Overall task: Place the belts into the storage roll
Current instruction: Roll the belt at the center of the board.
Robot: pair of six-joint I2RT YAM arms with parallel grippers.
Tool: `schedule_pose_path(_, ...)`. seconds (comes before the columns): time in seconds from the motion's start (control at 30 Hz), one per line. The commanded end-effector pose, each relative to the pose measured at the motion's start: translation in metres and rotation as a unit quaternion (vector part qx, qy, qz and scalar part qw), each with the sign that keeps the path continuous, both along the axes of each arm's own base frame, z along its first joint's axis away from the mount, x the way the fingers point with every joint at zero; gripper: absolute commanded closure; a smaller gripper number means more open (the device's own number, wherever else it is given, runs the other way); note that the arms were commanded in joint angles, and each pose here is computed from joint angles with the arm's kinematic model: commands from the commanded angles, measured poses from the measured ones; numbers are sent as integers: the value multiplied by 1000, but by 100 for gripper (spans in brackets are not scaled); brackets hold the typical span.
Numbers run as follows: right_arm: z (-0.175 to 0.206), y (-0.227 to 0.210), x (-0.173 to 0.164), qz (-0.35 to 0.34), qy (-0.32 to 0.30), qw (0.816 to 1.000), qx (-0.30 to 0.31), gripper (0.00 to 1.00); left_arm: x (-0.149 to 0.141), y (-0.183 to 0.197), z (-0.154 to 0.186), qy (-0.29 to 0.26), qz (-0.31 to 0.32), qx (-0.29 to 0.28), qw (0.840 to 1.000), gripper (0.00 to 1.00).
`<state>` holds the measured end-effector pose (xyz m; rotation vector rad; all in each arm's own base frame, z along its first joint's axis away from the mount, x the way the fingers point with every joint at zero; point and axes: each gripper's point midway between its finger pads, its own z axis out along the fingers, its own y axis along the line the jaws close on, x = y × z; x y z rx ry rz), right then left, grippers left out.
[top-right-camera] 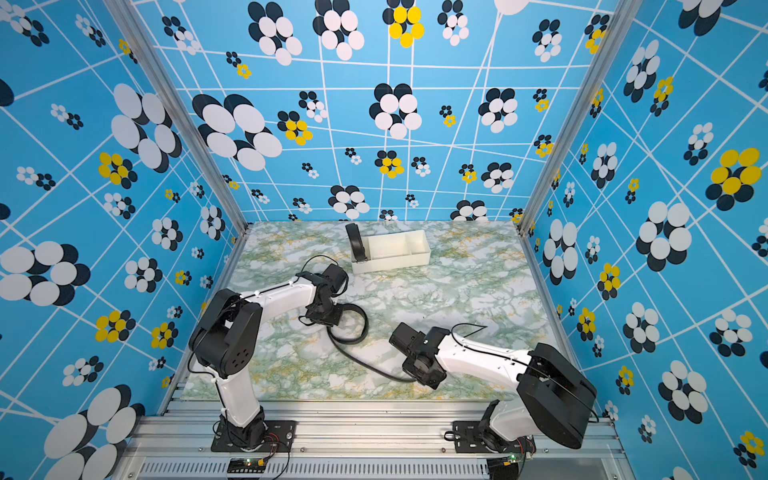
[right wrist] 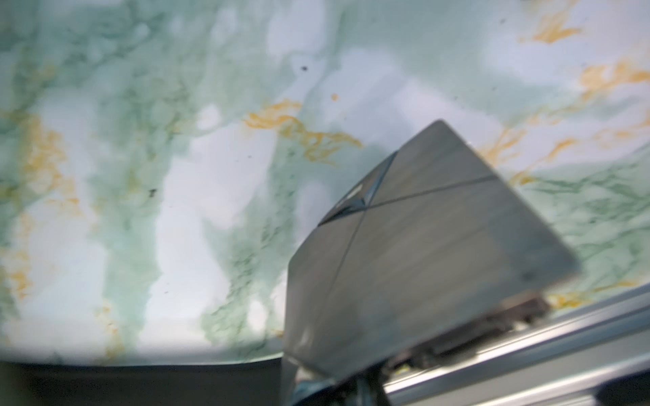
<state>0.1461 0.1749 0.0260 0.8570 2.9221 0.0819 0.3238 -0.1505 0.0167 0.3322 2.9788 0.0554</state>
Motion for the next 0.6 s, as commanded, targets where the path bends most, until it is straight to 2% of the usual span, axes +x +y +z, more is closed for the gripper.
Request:
schedule_pose_path(0.0, 0, -23, -8, 11, 12, 999, -46, 100, 1, 17, -13, 7, 1, 38, 999, 77)
schedule_pose_path(0.2, 1, -41, -9, 3, 9, 998, -66, 100, 2, 25, -14, 7, -5, 45, 999, 82)
schedule_pose_path(0.4, 8, -68, 0, -11, -5, 996, -84, 100, 2, 29, -16, 9, -19, 41, 999, 100)
schedule_pose_path(0.5, 18, -69, 26, 4, -47, 995, -86, 100, -4, 15, -15, 10, -60, 33, 998, 100)
schedule_pose_path(0.57, 26, -61, 51, 32, -87, 993, -77, 100, -11, 5, -14, 12, -108, 52, 993, 100)
